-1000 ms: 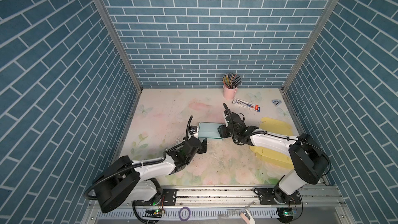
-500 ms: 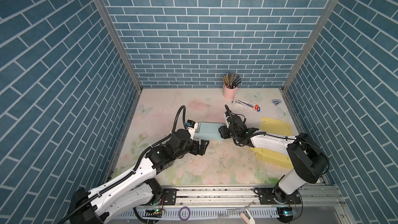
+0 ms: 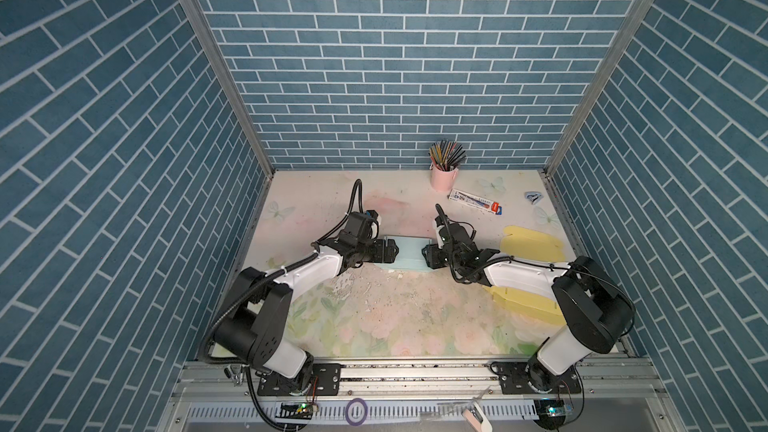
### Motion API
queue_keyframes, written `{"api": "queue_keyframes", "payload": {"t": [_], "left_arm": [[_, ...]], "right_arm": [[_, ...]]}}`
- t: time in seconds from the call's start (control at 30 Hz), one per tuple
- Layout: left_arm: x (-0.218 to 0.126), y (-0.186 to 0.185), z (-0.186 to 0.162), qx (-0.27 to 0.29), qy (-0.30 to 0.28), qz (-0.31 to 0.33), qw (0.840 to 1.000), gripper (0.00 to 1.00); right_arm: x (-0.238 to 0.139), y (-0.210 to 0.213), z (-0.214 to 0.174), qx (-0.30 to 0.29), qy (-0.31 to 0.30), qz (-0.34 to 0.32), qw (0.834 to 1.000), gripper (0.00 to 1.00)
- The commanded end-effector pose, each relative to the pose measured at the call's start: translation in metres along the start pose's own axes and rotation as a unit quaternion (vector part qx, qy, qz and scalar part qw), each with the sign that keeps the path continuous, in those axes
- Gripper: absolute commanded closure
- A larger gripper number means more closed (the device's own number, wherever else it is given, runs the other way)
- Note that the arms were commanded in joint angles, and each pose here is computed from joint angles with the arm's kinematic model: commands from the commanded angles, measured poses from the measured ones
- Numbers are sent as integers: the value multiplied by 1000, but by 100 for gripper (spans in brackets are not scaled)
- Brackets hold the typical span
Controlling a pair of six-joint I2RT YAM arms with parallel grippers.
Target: Fold the paper box
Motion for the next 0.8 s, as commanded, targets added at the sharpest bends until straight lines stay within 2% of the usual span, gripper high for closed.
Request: {"api": "queue_keyframes", "payload": {"t": [0.0,0.13,0.4,0.6,0.63,0.77], "left_arm": [[3,-1,7,9,-36,-28,999,5],[14,9,-4,-10,-37,-33,999,8],[24,19,-21,-14,-25,-26,999,13],[31,21,-24,-13,-23,-32,999,31],[32,24,-33,-17,-13,-29,999,34],[30,25,-41,-21,-15,-33,999,38]], "right_arm": [[9,-7,-16,19,27,-8,999,47],[16,-9,-21,29,32,-4,999,48],[20,-13,-29,36,37,-12,999,48],[20,-14,-29,35,36,-13,999,49],[20,-14,-29,36,35,-11,999,49],[18,-13,-29,34,33,-5,999,50]]}}
Point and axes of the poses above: each gripper's point midway between its finger pads, its own x axis out along the fingers, its own y axis along the line the jaws close on, z = x × y, the point moved 8 cm from there along -x, back along the fingers, and after that the axes turned 2 degrees about x, right-handed, at the moved point
